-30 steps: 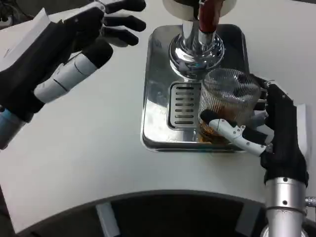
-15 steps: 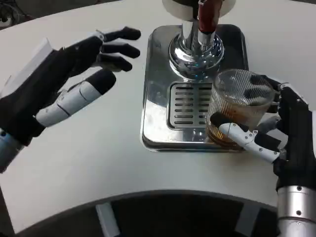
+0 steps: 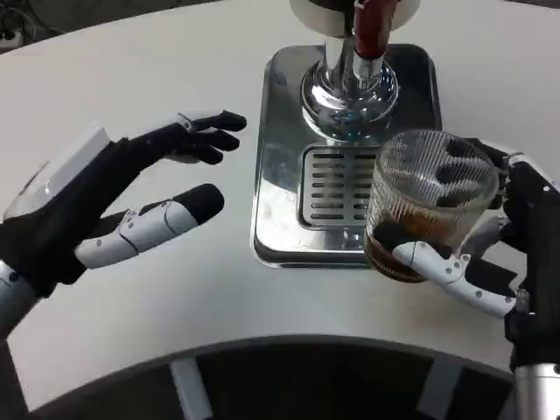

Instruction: Grasp the cup under the faucet to collect the drink, then remove the cup.

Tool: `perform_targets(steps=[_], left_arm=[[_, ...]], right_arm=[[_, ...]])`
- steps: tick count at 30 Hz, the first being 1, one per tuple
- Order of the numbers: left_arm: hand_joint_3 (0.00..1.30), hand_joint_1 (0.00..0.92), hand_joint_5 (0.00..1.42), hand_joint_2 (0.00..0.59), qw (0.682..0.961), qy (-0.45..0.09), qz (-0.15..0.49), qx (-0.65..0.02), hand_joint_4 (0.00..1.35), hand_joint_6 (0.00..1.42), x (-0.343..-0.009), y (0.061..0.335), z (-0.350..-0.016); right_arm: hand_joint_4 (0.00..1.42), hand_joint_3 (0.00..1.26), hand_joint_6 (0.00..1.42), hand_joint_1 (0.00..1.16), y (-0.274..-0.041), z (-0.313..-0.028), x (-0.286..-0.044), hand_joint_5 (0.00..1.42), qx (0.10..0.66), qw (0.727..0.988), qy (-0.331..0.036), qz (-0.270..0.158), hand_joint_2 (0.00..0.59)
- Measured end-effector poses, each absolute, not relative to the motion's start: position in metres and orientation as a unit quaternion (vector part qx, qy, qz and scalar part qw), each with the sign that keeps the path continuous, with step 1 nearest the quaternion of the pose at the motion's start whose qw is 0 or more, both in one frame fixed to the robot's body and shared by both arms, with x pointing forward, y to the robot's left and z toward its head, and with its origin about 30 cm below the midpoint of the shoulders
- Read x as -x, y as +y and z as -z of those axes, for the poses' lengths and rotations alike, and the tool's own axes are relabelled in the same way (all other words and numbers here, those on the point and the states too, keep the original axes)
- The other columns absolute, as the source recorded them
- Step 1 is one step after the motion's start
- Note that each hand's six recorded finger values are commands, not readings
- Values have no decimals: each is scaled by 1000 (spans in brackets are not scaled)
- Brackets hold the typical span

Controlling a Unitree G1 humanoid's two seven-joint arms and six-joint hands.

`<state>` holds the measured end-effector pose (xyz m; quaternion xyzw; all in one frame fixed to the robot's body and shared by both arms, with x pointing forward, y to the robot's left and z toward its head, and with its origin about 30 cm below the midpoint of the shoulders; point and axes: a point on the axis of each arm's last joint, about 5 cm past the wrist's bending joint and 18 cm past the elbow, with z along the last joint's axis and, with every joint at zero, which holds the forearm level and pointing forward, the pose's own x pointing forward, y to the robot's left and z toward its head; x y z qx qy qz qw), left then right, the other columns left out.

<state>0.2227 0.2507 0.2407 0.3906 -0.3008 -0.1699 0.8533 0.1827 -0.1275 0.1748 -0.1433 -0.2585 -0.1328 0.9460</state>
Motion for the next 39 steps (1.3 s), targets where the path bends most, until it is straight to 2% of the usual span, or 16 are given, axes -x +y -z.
perform_targets(steps=[13, 30, 33, 39], left_arm=[[183, 0, 165, 125, 831, -282, 176, -446, 132, 169, -217, 248, -243], [92, 0, 42, 119, 807, -245, 185, -504, 5, 92, -200, 241, -246], [41, 0, 1, 115, 804, -238, 185, -513, 0, 57, -197, 241, -248], [22, 0, 0, 110, 798, -217, 184, -531, 0, 47, -188, 241, -247]], right_arm=[[948, 828, 1181, 996, -120, -176, -177, 1150, 134, 949, -263, 108, 109], [959, 838, 1206, 998, -115, -181, -178, 1151, 147, 945, -289, 37, 108], [959, 838, 1208, 998, -115, -183, -178, 1151, 152, 942, -297, 28, 108], [970, 851, 1225, 998, -119, -184, -179, 1163, 163, 939, -302, 8, 108]])
